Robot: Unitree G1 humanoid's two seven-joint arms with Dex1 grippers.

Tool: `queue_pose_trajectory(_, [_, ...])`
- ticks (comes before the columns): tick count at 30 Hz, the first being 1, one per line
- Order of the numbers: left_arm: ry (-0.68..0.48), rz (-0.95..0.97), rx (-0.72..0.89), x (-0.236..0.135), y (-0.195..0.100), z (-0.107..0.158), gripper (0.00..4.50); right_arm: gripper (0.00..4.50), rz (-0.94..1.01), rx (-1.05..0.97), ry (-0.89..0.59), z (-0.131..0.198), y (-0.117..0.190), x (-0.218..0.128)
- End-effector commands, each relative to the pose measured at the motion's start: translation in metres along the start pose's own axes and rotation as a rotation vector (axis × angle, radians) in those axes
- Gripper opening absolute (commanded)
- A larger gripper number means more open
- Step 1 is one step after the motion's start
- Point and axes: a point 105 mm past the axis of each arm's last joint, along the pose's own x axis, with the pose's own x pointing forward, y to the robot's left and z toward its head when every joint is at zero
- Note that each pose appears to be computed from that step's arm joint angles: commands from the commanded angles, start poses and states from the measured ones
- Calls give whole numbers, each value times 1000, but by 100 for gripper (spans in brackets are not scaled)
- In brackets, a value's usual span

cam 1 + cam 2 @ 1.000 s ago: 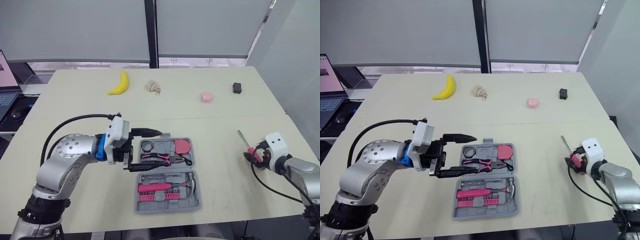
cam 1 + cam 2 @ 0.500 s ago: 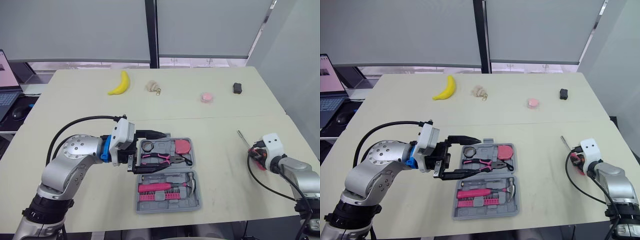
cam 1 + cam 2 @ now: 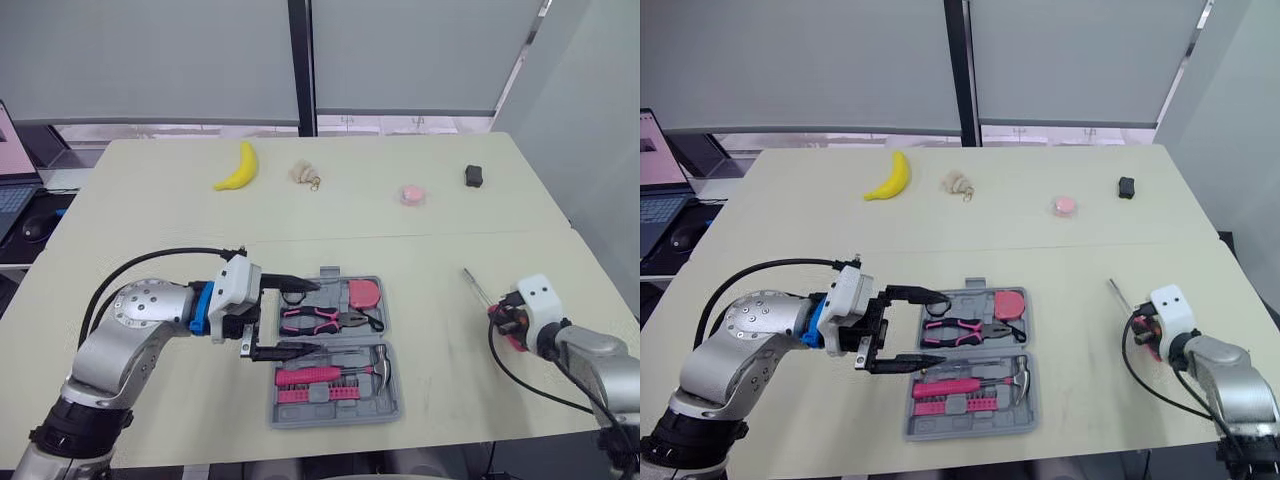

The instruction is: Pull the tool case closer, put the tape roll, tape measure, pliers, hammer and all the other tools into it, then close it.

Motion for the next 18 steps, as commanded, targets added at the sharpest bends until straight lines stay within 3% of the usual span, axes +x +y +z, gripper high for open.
queue_pose_trajectory(1, [20,15,50,-11,-2,2,450,85,-1,25,-48,13,26,-10])
queue_pose_trajectory(11, [47,2,45,-12,-11,-5,450,85,-76,169,-41,6,72,1])
queue_pose_trajectory(18, [49,-14,49,-9,-16,-5,450,85,-91,212,-29,0,87,9])
